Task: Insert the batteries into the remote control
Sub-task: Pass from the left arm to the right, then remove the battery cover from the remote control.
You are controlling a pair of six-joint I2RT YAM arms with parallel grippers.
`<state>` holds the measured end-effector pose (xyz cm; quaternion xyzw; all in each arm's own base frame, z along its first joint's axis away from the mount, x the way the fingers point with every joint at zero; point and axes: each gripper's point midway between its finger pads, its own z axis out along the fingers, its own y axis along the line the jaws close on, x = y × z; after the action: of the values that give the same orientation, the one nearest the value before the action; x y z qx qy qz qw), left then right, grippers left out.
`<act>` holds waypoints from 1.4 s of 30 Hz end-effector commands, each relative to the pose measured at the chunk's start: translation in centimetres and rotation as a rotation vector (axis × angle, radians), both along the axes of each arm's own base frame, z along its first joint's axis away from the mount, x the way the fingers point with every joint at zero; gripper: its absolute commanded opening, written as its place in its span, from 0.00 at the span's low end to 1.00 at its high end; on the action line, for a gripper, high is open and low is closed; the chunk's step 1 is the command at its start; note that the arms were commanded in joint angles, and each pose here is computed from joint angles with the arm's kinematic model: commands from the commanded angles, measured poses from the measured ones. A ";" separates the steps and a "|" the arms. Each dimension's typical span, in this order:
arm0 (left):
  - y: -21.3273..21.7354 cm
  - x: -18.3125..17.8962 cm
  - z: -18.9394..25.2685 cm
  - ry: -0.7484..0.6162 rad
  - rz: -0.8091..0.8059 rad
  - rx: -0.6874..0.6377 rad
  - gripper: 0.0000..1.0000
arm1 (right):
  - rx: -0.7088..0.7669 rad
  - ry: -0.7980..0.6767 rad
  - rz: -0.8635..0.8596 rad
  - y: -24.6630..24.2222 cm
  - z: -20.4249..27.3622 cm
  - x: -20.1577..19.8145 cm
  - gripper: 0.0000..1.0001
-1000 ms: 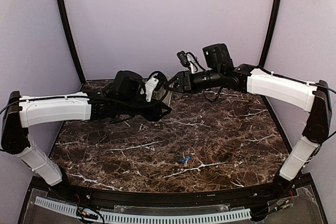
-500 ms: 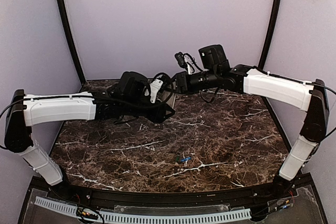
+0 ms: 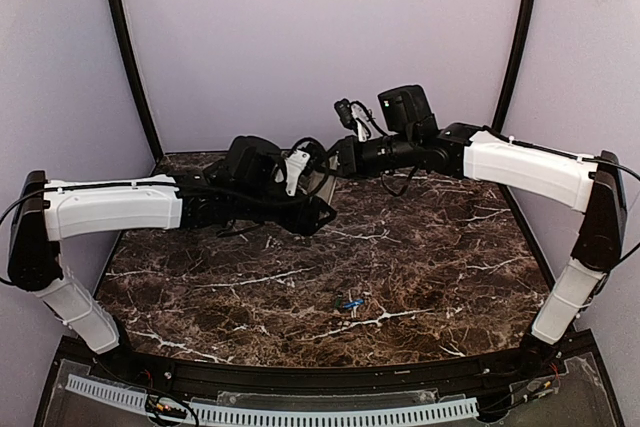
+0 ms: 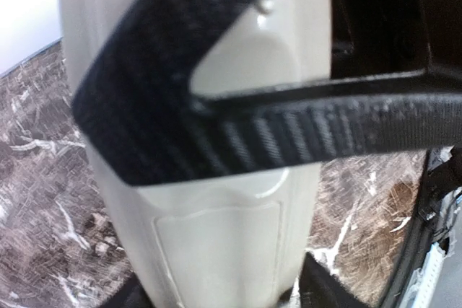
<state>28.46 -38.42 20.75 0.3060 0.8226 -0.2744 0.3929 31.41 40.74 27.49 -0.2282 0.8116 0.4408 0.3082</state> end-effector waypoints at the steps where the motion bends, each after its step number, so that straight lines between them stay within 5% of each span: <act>1: 0.1 -1.4 3.0 -0.048 -0.053 -0.061 0.80 | 0.032 -0.031 0.003 -0.5 1.3 0.2 0.03; 5: 1.5 -3.1 4.6 -0.117 -0.123 -0.045 0.98 | 0.068 -0.010 0.058 -1.9 1.4 -0.5 0.02; 7: 2.7 -3.7 5.4 -0.167 -0.133 -0.026 0.98 | 0.084 0.028 0.088 -2.6 0.5 -1.2 0.02; 20: 7.8 -9.1 2.8 -0.472 -0.356 0.072 0.99 | 0.196 0.212 0.340 -2.8 -3.1 -6.7 0.02; 42: 3.0 -9.7 1.8 -0.617 -0.495 0.241 0.93 | 0.194 0.377 0.404 -0.1 -6.8 -8.4 0.00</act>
<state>18.45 -34.47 21.11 0.6000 0.6133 -0.1730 0.4836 23.78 39.75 20.82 -0.2615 0.7557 0.5940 0.0874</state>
